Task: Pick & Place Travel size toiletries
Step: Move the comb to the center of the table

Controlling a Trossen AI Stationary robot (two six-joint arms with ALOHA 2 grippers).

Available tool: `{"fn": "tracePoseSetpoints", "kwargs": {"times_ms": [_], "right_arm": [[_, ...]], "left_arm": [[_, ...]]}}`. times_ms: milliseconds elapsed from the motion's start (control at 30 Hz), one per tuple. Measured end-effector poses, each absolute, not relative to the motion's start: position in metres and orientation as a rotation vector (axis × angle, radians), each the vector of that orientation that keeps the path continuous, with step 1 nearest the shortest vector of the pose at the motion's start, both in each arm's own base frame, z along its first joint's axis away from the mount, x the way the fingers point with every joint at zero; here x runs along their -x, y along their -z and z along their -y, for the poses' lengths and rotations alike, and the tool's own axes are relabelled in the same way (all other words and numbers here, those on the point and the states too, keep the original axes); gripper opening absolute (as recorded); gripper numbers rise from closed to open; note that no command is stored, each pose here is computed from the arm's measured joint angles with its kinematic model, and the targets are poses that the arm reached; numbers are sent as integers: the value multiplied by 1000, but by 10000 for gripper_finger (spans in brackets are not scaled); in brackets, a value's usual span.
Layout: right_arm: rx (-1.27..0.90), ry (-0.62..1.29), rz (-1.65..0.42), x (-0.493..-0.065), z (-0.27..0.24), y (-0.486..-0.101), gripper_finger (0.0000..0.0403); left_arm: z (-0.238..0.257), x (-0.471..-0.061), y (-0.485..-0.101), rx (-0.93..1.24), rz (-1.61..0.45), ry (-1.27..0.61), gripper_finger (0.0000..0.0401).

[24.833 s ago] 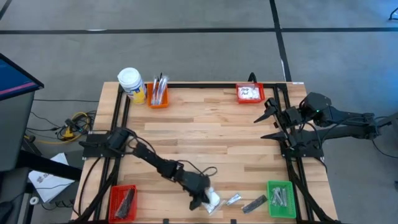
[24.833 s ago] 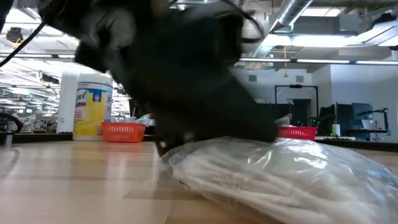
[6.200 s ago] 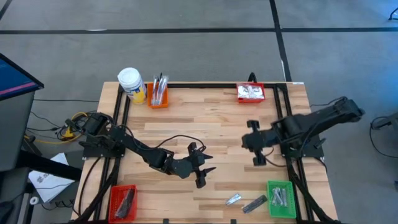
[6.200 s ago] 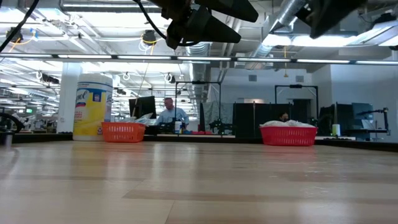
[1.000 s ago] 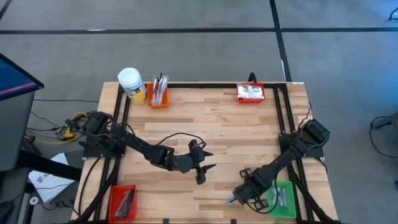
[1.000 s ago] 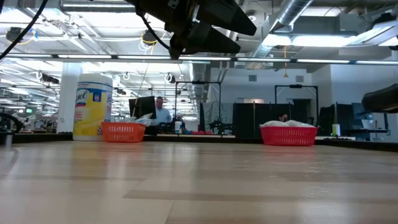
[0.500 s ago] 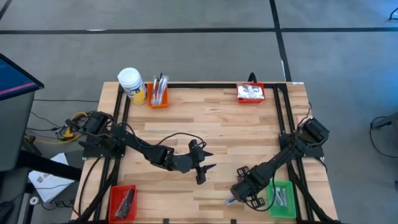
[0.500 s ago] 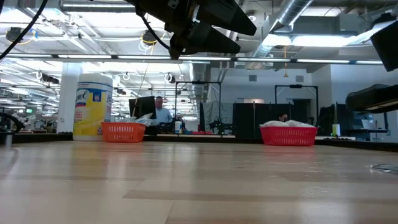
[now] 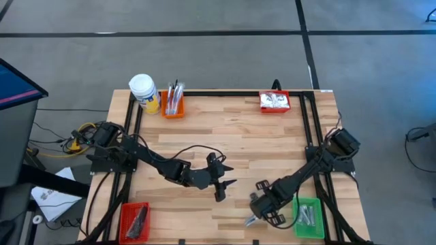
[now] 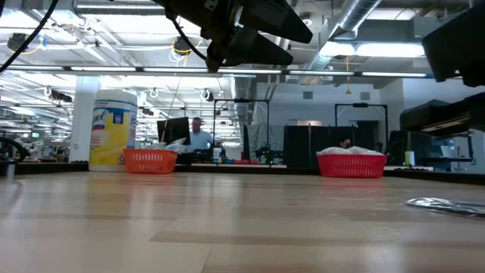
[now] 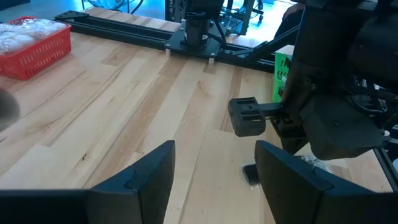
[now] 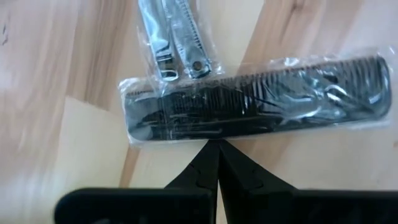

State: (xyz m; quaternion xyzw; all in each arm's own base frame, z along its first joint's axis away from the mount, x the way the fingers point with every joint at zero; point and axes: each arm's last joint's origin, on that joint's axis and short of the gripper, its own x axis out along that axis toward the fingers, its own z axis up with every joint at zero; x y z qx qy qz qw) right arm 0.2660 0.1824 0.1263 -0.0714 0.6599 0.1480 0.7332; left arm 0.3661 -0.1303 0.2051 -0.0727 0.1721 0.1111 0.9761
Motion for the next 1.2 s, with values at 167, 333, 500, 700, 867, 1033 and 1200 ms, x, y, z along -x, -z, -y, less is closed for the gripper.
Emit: {"fn": "tracePoseSetpoints", "kwargs": {"times_ms": [167, 333, 500, 700, 867, 1033, 1200], "right_arm": [[161, -319, -1420, -270, -181, -127, 0], [181, -291, -1387, -276, -177, -127, 0], [225, -235, -1360, -281, -178, -134, 0], [271, -188, -1332, -286, -182, -143, 0], [241, -194, -1347, -284, -184, -143, 0], [224, -239, -1343, -282, -191, -145, 0], [216, -309, -1356, -281, -194, -144, 0]], "left_arm": [[130, -366, -205, 147, -347, -224, 213], [130, -366, -205, 147, -347, -224, 213], [130, -366, -205, 147, -347, -224, 213], [130, -366, -205, 146, -348, -224, 213], [130, -366, -205, 145, -350, -225, 213], [130, -366, -205, 145, -350, -225, 213], [130, -366, -205, 145, -350, -225, 213]]}}
